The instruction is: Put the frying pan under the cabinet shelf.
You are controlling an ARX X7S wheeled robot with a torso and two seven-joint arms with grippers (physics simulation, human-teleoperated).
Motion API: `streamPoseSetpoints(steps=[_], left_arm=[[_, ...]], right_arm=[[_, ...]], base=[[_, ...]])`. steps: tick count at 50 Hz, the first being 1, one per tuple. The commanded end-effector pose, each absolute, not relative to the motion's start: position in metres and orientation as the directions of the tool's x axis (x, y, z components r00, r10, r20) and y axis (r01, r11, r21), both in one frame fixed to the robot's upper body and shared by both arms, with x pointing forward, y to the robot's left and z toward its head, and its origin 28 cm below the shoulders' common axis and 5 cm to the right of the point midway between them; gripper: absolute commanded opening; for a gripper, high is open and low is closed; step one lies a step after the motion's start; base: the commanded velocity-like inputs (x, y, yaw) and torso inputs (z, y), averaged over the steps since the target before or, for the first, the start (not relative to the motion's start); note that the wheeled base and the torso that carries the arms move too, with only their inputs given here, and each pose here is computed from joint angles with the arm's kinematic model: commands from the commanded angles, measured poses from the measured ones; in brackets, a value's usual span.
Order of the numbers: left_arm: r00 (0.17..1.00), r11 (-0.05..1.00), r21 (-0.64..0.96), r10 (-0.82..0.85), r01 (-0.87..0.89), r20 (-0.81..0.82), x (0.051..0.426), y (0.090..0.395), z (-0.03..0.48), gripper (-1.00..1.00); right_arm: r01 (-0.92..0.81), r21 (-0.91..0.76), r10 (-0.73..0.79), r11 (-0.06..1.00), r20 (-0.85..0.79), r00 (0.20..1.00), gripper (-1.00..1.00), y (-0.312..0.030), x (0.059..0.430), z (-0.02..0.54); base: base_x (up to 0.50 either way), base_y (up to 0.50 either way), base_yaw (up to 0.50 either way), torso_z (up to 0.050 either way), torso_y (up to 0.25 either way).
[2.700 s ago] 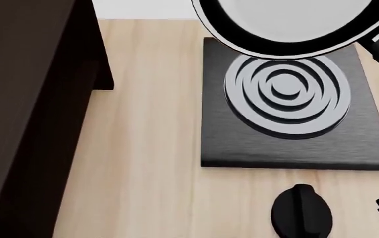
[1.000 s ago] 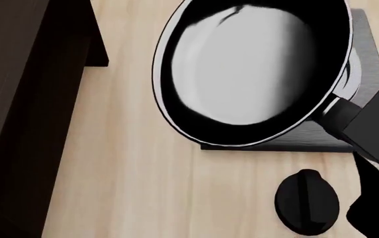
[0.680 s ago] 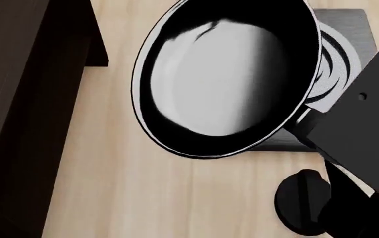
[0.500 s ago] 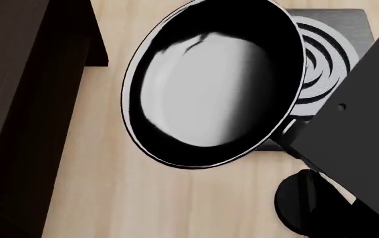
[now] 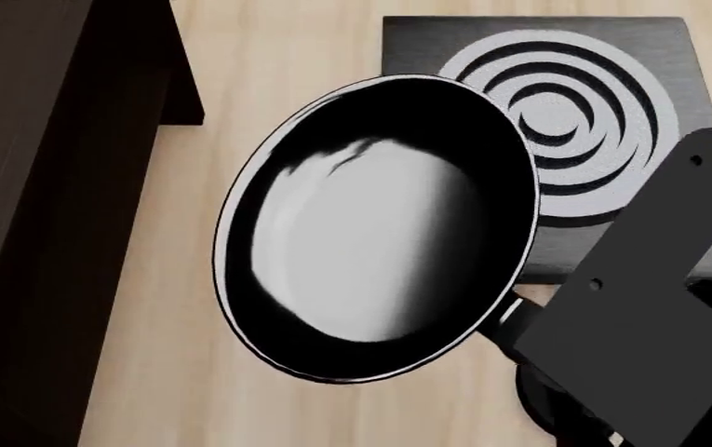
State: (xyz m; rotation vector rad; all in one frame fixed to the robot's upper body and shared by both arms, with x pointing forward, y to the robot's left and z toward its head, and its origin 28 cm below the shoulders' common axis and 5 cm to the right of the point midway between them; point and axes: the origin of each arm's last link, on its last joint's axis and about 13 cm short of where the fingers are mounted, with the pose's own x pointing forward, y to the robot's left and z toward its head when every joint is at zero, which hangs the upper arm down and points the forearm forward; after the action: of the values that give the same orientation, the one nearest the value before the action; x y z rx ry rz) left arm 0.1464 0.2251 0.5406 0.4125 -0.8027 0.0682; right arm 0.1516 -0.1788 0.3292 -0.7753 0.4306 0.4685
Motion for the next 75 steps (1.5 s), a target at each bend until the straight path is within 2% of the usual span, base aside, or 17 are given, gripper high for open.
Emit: streamPoseSetpoints(steps=[1,22,36,75], left_arm=[[0.696,0.917,0.336,-0.098,-0.214,0.711,0.144,0.225,0.54,1.0],[0.701,0.913,0.338,-0.088,-0.227,0.708,0.143,0.228,0.538,1.0],[0.697,0.914,0.332,-0.081,-0.232,0.713,0.14,0.23,0.54,1.0],[0.704,0.917,0.325,-0.073,-0.23,0.706,0.142,0.235,0.535,1.0]], right_arm=[[-0.483,-0.609,0.243,0.629,-0.436,0.866,-1.0,-0.177,0.159,0.33],[-0.541,-0.555,0.32,0.631,-0.449,0.834,-1.0,-0.168,0.187,0.309],[-0.551,-0.543,0.331,0.633,-0.454,0.827,-1.0,-0.166,0.191,0.308],[-0.646,-0.528,0.347,0.551,-0.559,0.753,-1.0,-0.145,0.223,0.292]], base=[[0.0,0.0,0.0,0.0,0.0],[0.0,0.0,0.0,0.0,0.001],[0.0,0.0,0.0,0.001,0.001],[0.0,0.0,0.0,0.001,0.001]])
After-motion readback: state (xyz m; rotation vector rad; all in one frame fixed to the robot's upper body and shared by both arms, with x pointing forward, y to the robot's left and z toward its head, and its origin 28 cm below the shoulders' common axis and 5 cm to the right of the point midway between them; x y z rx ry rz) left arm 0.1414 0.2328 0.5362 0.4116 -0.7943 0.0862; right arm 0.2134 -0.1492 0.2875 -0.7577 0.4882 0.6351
